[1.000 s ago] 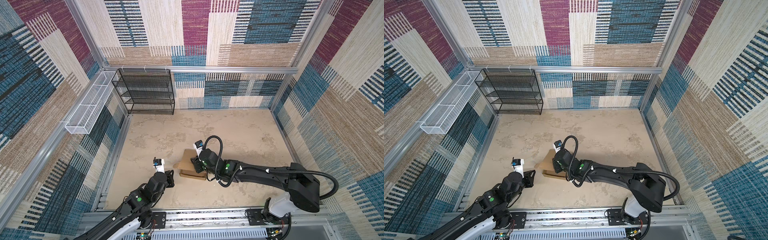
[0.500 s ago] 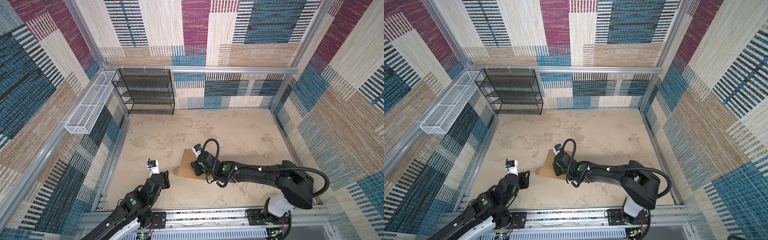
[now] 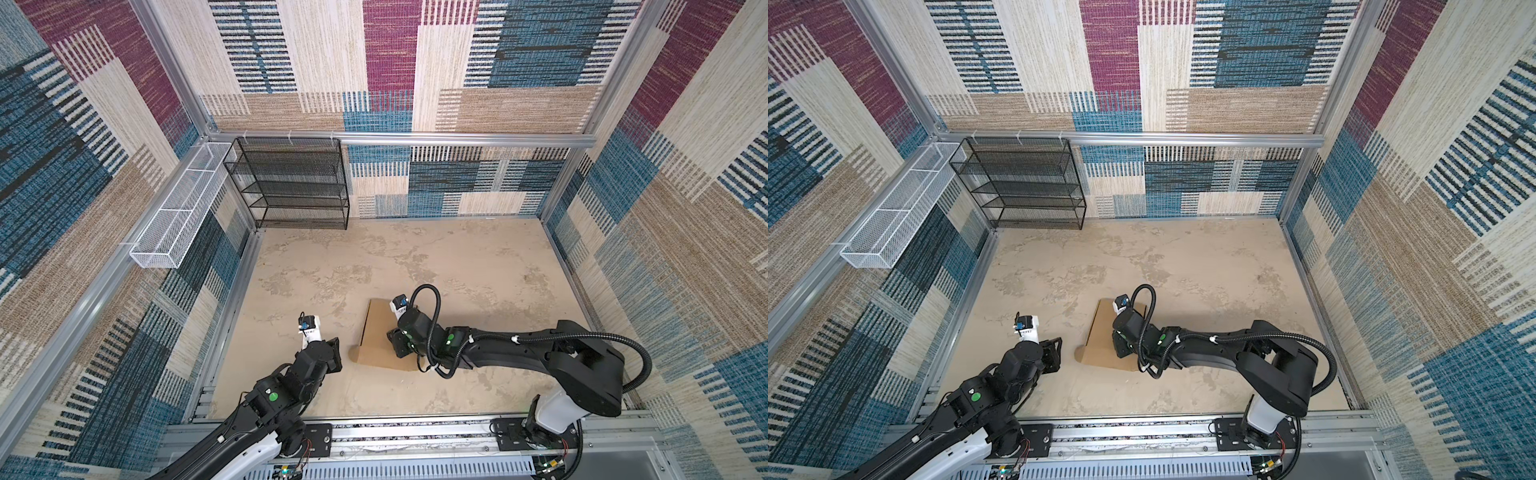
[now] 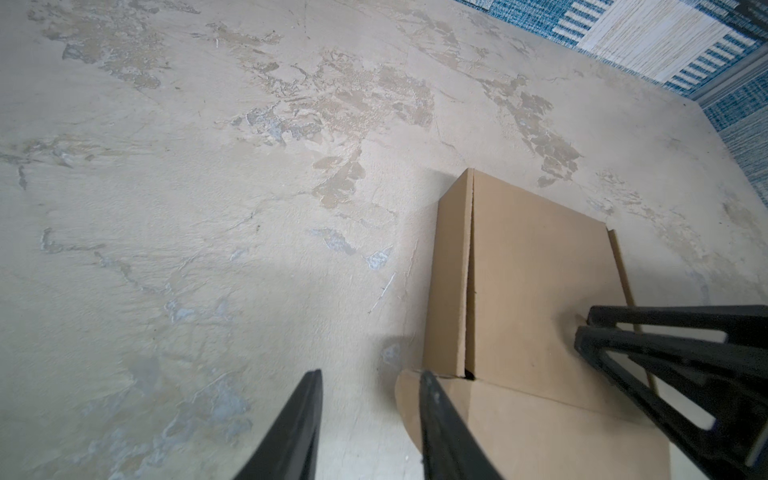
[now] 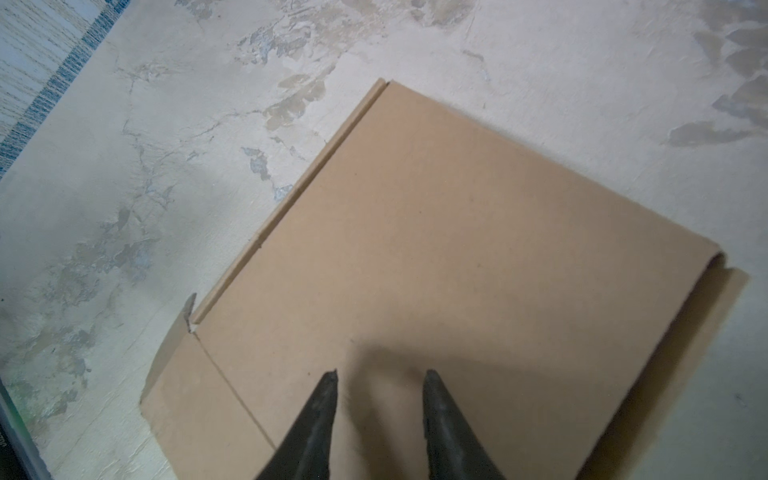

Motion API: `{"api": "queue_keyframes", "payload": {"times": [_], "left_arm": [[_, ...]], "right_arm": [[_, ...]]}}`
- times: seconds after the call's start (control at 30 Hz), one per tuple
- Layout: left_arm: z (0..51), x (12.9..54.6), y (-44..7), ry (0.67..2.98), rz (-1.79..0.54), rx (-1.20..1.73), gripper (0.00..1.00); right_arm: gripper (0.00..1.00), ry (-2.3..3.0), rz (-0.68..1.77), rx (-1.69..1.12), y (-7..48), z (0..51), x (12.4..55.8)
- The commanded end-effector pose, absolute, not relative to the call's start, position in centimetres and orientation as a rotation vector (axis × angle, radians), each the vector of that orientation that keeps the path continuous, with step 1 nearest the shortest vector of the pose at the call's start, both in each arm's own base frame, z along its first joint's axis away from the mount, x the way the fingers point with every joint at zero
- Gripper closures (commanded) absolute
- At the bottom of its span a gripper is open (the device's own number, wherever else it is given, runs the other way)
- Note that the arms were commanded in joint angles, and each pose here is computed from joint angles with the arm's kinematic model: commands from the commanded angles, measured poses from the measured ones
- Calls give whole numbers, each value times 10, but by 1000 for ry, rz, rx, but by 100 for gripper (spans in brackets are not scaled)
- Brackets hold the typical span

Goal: Fold the paper box

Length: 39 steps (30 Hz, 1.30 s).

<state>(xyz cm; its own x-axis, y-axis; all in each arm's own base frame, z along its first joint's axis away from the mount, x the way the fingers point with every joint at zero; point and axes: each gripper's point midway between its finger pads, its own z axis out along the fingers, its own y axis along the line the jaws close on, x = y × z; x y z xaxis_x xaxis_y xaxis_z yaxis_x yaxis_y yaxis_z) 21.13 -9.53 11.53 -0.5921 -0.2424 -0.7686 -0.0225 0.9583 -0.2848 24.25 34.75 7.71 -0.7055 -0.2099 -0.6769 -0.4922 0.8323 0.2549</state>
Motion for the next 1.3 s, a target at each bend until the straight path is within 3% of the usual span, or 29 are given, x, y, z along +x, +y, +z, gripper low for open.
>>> {"api": "queue_keyframes", "payload": {"times": [0.0, 0.6, 0.9, 1.07, 1.27], "left_arm": [[124, 219, -106, 2170, -334, -147, 55], [109, 239, -130, 2418, -455, -70, 53], [109, 246, -145, 2553, -495, 78, 60], [101, 256, -149, 2604, -487, 110, 69], [92, 265, -163, 2632, -544, 157, 71]], "right_arm": [[63, 2366, 559, -484, 344, 73, 242], [60, 2309, 566, -468, 342, 97, 253], [59, 2270, 569, -441, 334, 117, 256], [59, 2246, 566, -411, 323, 130, 257], [59, 2236, 566, -378, 309, 136, 258]]}}
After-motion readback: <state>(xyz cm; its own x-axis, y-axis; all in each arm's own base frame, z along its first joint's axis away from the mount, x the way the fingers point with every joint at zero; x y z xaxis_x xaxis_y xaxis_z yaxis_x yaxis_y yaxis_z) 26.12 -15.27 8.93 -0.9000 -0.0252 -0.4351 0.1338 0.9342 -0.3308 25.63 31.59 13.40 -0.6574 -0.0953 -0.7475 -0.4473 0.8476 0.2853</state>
